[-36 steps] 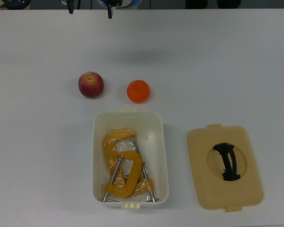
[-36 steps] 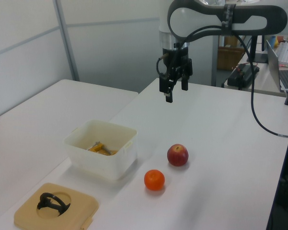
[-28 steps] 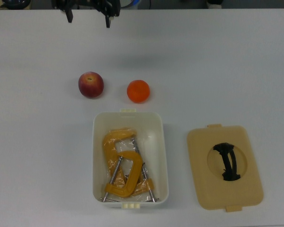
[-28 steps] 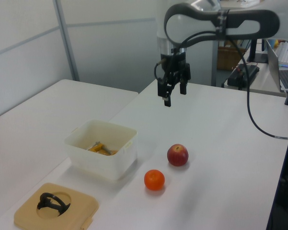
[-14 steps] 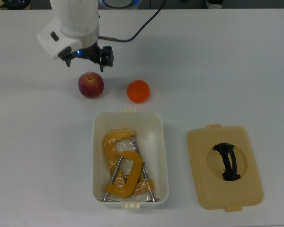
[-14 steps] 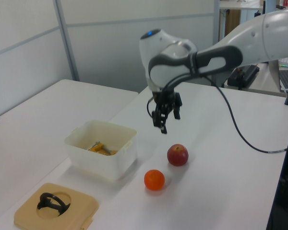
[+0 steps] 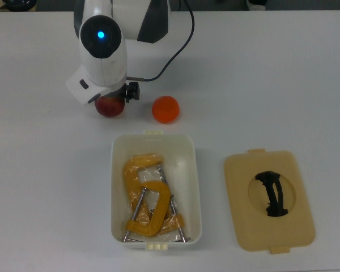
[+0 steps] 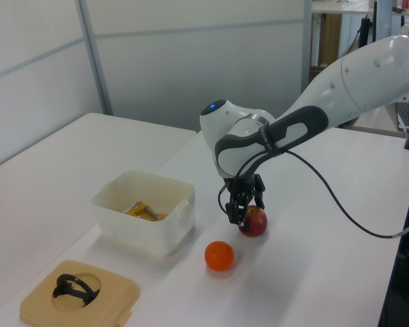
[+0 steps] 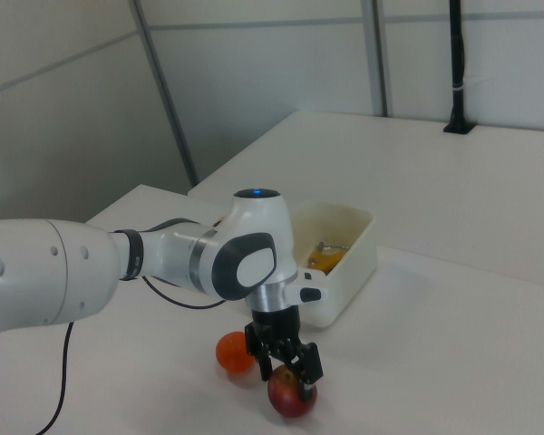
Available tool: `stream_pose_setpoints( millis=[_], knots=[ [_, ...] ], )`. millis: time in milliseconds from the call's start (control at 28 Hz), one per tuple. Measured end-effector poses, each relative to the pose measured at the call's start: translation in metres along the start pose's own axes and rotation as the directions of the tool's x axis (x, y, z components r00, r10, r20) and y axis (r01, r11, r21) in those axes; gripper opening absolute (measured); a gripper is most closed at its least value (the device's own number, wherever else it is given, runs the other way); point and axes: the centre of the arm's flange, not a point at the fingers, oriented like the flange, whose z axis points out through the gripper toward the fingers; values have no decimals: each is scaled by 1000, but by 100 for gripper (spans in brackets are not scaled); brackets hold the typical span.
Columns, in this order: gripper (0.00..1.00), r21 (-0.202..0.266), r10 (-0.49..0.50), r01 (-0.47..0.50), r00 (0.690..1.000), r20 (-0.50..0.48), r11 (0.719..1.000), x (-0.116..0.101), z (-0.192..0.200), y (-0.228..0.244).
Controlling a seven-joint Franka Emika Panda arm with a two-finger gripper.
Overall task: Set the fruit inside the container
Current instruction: 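Close the gripper on the red apple and lift it, then carry the apple over the white container and lower it inside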
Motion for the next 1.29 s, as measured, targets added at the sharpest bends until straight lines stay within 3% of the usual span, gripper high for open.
stream_pose_setpoints(
  millis=[143,214,393,571,714,857,1000,1107,1214,1286],
  knots=[
    [98,2,-4,4,1000,-1,1000,3,7,-1],
    [91,2,-15,15,1000,-5,1000,3,6,0],
    [89,4,-3,3,999,-39,1000,4,-12,10],
    [89,-1,26,-27,984,-175,1000,3,-84,30],
    [89,-58,7,-25,958,-287,998,-2,-144,35],
    [89,-76,-25,-9,903,-428,997,1,-193,24],
    [89,-63,-50,15,797,-602,998,15,-217,0],
    [89,-27,-26,10,725,-689,1000,27,-219,-16],
    [89,23,25,-12,683,-730,1000,36,-216,-27],
    [96,64,73,-38,665,-743,997,40,-214,-32]
  ],
)
